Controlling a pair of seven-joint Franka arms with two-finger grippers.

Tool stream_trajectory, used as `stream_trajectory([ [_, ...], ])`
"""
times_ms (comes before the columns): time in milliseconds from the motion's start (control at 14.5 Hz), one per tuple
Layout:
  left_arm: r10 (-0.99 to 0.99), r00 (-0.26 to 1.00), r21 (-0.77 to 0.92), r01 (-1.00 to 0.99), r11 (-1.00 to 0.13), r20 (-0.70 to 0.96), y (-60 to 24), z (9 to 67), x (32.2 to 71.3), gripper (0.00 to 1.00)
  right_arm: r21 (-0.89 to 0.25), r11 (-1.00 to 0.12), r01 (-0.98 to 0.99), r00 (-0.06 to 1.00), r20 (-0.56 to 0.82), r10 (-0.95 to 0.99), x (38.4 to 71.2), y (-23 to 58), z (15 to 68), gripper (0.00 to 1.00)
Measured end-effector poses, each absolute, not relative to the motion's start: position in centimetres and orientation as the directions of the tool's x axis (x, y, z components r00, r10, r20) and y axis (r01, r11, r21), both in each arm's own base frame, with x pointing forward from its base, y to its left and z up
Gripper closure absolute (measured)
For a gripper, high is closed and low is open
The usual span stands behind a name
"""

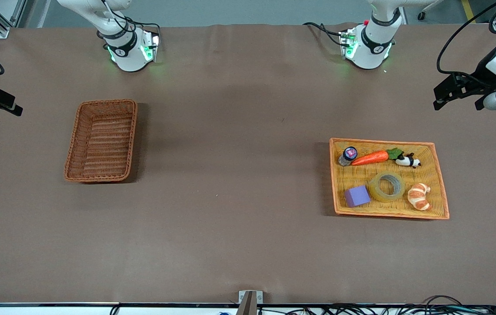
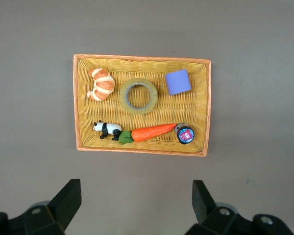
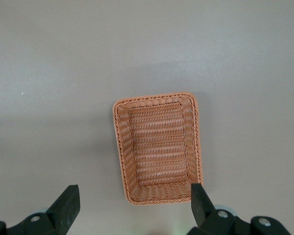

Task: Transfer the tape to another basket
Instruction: 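Reach the left gripper down over the yellow tape roll in the tray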

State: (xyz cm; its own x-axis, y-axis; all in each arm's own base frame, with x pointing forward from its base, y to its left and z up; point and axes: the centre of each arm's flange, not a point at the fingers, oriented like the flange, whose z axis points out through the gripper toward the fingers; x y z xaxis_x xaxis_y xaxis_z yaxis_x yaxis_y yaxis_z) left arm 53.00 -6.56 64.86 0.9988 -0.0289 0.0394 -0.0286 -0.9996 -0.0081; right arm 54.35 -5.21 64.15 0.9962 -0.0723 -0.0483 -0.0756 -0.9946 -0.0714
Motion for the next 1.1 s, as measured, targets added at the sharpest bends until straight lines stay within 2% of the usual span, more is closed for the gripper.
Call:
stream_trajectory([
  [345, -0.052, 0.998, -0.009, -0.052, -0.999, 0.031, -6.5, 64.4, 53.3, 0.0, -0.071, -0.995, -0.076, 0.996, -0.048, -0.073, 54.4, -5.2, 64.1, 0.0],
  [483, -0.054, 0.999, -0.006, -0.054, -0.999, 0.005, -6.2, 62.1, 54.5, 0.0, -0.071, -0.995, -0.076, 0.996, -0.048, -0.073, 54.4, -5.3, 64.2, 0.0],
  [828, -0.042, 0.999, 0.003, -0.042, -0.999, 0.006, -5.6, 46.5, 59.3, 0.0, -0.071, -0.994, -0.077, 0.996, -0.048, -0.074, 54.3, -5.3, 64.1, 0.0],
  [1103, -0.001, 0.999, 0.021, -0.002, -1.0, 0.05, -3.2, 33.9, 61.2, 0.0, -0.071, -0.994, -0.078, 0.996, -0.049, -0.074, 54.3, -5.3, 64.1, 0.0],
])
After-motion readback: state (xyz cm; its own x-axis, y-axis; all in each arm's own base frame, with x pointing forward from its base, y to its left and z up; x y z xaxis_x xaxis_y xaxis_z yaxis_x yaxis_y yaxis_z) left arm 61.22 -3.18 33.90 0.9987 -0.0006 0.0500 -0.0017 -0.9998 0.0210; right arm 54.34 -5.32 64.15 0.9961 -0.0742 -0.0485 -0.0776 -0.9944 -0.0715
